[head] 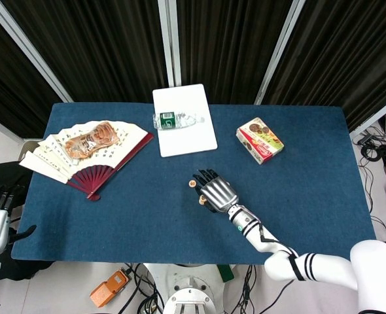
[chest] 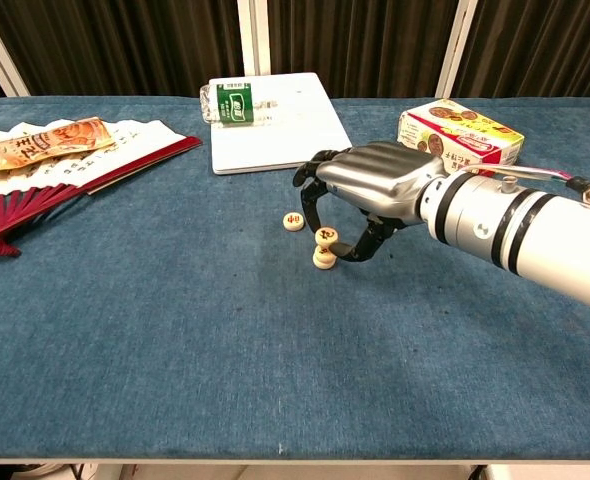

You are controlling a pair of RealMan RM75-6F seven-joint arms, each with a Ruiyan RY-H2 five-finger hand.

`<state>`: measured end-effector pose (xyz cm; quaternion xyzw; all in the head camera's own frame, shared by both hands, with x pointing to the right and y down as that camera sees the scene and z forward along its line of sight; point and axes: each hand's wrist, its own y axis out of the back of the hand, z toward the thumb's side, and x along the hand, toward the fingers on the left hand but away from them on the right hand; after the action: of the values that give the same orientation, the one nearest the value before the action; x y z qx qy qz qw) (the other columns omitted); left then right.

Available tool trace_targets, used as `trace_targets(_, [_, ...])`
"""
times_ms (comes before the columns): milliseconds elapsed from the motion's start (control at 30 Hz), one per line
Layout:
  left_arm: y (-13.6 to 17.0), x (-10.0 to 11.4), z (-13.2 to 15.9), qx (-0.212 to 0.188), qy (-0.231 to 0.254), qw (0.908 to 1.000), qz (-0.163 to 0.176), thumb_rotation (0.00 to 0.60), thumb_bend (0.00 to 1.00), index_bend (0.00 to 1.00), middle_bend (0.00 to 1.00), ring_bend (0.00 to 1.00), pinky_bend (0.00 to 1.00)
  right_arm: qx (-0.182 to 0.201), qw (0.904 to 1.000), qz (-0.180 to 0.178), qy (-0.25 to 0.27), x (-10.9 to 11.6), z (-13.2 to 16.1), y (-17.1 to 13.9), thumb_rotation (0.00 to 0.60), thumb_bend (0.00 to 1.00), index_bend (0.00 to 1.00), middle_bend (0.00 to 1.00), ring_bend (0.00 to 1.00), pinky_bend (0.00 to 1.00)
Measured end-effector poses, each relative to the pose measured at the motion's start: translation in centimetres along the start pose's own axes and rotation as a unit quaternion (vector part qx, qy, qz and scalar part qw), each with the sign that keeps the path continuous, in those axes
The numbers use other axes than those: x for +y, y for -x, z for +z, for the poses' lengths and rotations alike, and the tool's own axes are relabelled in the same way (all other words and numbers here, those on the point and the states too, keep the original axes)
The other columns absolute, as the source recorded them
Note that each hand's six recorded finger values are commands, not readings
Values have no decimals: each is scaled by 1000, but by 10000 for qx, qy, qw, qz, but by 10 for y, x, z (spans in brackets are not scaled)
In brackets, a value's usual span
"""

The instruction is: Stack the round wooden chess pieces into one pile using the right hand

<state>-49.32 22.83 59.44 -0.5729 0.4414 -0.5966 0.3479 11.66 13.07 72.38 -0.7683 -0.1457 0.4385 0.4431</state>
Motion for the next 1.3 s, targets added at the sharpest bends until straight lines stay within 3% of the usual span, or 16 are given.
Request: trace_targets(1300, [2,-4,-5,50,24,10000,-41,600,0,147,118,72,1,10,10000,15,-17,-5,3,-1,600,531,436,169,101,150])
